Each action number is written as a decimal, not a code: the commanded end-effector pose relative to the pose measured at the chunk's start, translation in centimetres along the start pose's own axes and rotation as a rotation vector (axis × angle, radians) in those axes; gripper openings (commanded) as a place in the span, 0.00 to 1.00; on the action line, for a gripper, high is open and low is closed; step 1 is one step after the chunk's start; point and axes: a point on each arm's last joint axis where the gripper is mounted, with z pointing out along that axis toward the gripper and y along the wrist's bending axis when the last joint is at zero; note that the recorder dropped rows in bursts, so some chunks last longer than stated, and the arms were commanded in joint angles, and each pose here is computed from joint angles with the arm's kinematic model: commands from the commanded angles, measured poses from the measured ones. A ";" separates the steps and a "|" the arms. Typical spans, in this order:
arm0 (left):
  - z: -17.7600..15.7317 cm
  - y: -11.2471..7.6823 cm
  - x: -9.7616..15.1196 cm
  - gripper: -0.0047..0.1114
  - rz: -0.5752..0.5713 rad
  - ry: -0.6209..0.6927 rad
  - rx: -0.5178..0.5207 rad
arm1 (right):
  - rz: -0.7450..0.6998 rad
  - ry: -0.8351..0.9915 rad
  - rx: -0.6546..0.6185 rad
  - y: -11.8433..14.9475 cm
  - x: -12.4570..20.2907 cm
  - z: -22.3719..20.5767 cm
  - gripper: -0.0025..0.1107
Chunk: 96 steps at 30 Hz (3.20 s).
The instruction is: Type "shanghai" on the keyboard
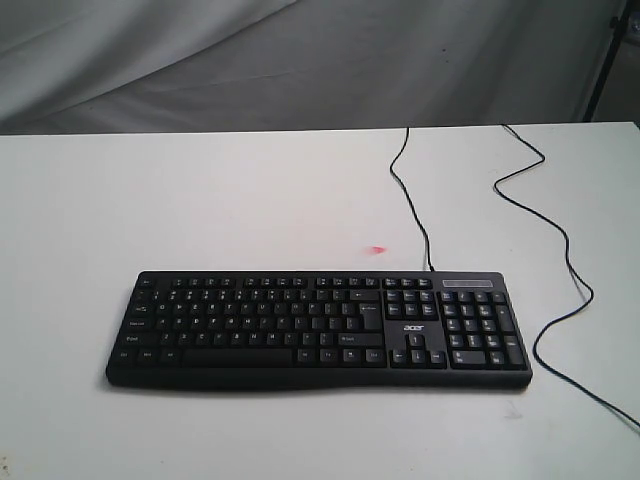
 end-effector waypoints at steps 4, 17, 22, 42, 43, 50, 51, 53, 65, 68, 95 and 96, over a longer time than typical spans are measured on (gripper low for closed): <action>0.1 0.0 0.2 0.05 -0.003 0.005 0.005 | -0.050 0.071 0.015 -0.1 0.8 0.0 0.02; 0.1 0.0 0.2 0.05 -0.003 0.005 0.005 | -0.042 0.073 0.013 -0.1 0.8 0.0 0.02; 0.1 0.0 0.2 0.05 -0.003 0.005 0.005 | -0.038 0.073 0.011 -0.1 0.8 0.0 0.02; 0.1 0.0 0.2 0.05 -0.003 0.005 0.005 | -0.040 0.073 0.011 -0.1 0.8 0.0 0.02; 0.1 0.0 0.2 0.05 -0.003 0.005 0.005 | -0.038 0.073 0.011 -0.1 0.8 0.0 0.02; 0.1 0.0 0.2 0.05 -0.003 0.005 0.005 | -0.038 0.073 0.011 -0.1 0.8 0.0 0.02; 0.1 0.0 0.2 0.05 -0.003 0.005 0.005 | -0.038 0.073 0.011 -0.1 0.8 0.0 0.02; 0.1 0.0 0.2 0.05 -0.003 0.005 0.005 | -0.038 0.073 0.011 -0.1 0.8 0.0 0.02; 0.1 0.0 0.2 0.05 -0.003 0.005 0.005 | -0.035 0.073 0.010 -0.1 0.8 0.0 0.02; 0.1 0.0 0.2 0.05 -0.003 0.005 0.005 | -0.035 0.073 0.010 -0.1 0.8 0.0 0.02; 0.1 0.0 0.2 0.05 -0.003 0.005 0.005 | -0.035 0.073 0.010 -0.1 0.8 0.0 0.02; 0.1 0.0 0.2 0.05 -0.003 0.005 0.005 | -0.035 0.073 0.010 -0.1 0.8 0.0 0.02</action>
